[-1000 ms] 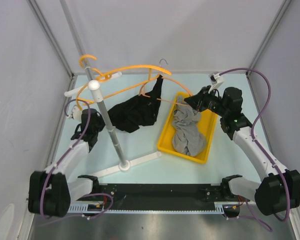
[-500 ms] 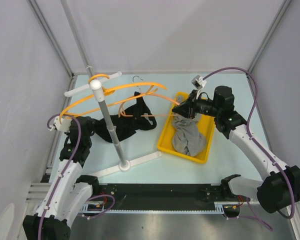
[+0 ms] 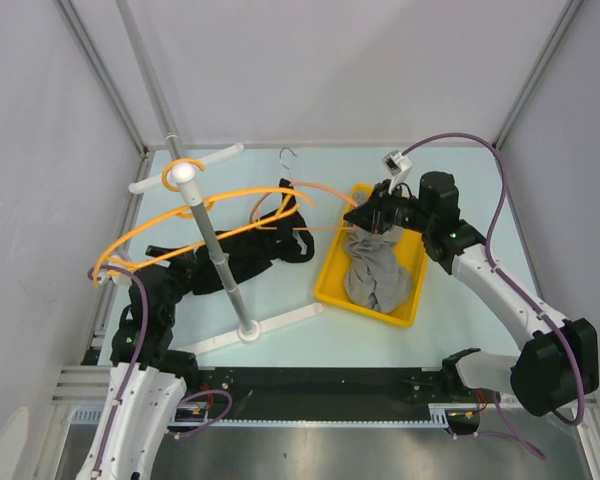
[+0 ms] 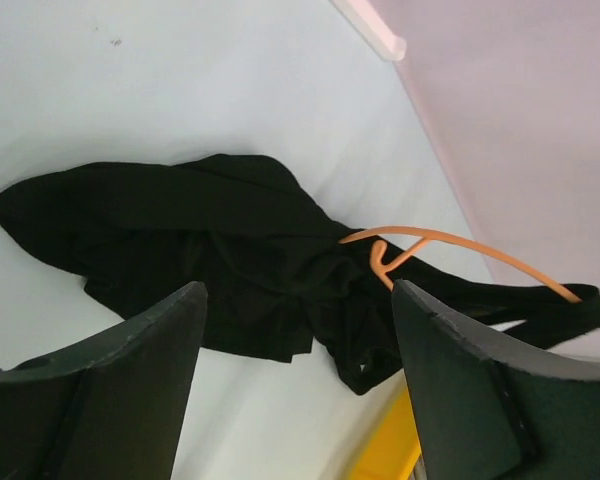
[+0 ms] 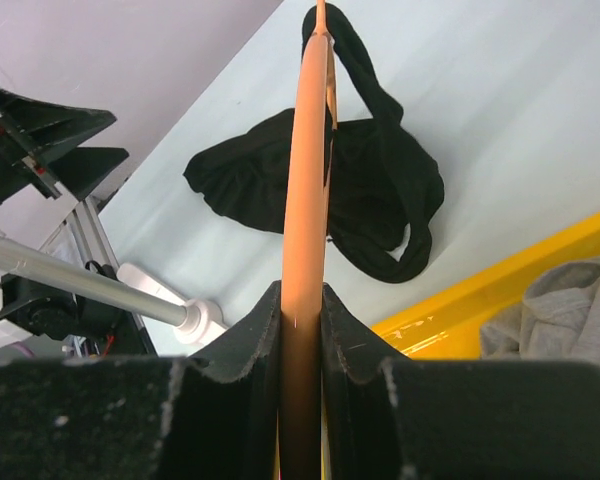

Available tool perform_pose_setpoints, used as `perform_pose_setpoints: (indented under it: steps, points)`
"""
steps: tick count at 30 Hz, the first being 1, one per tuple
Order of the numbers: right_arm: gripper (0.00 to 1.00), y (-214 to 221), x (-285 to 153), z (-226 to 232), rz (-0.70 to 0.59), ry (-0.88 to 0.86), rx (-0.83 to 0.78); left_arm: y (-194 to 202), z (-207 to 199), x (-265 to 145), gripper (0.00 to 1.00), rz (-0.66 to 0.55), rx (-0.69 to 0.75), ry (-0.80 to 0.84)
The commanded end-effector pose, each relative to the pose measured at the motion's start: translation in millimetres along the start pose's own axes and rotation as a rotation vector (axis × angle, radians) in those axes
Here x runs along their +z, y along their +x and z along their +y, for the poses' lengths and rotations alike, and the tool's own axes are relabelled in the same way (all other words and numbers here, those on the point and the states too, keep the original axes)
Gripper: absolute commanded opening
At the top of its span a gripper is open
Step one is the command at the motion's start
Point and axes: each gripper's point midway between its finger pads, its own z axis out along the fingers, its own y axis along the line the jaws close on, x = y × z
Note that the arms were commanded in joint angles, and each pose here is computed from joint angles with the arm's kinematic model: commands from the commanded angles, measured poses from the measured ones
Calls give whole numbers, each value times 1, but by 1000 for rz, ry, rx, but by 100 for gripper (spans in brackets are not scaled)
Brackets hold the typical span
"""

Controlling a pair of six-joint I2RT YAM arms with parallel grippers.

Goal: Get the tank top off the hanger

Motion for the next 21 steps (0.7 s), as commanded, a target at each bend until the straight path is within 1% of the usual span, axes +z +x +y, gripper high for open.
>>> perform_pose_setpoints:
  steps: [1,2,3,4,5,6,8,10,15,18,21]
  points:
    - [0,-41,1,11,-113,-32,-57,3,-1,-3,78,13,58,39]
    - [0,-42,1,11,-114,-31,-57,6,-4,-3,78,26,59,61]
    - [0,-42,0,10,-115,-29,-55,7,-14,-2,77,23,54,122]
    - [0,-42,0,10,-115,-31,-59,11,-21,-3,74,36,89,177]
    - [0,-42,0,11,-115,-33,-59,22,-32,-8,73,94,105,257]
    - [0,-42,-1,9,-113,-32,-57,20,-43,-12,73,82,105,322]
    - [0,-41,-1,9,-109,-35,-60,29,-45,-15,77,110,125,374]
    - [0,-39,-2,10,-102,-40,-64,25,-49,-19,81,86,133,406]
    - [0,-37,-3,9,-97,-35,-71,17,-59,-31,83,71,161,450]
    - [0,-36,-2,9,-98,-40,-67,24,-70,-44,87,103,178,544]
    - [0,-34,-1,8,-92,-41,-64,23,-81,-55,88,114,186,608]
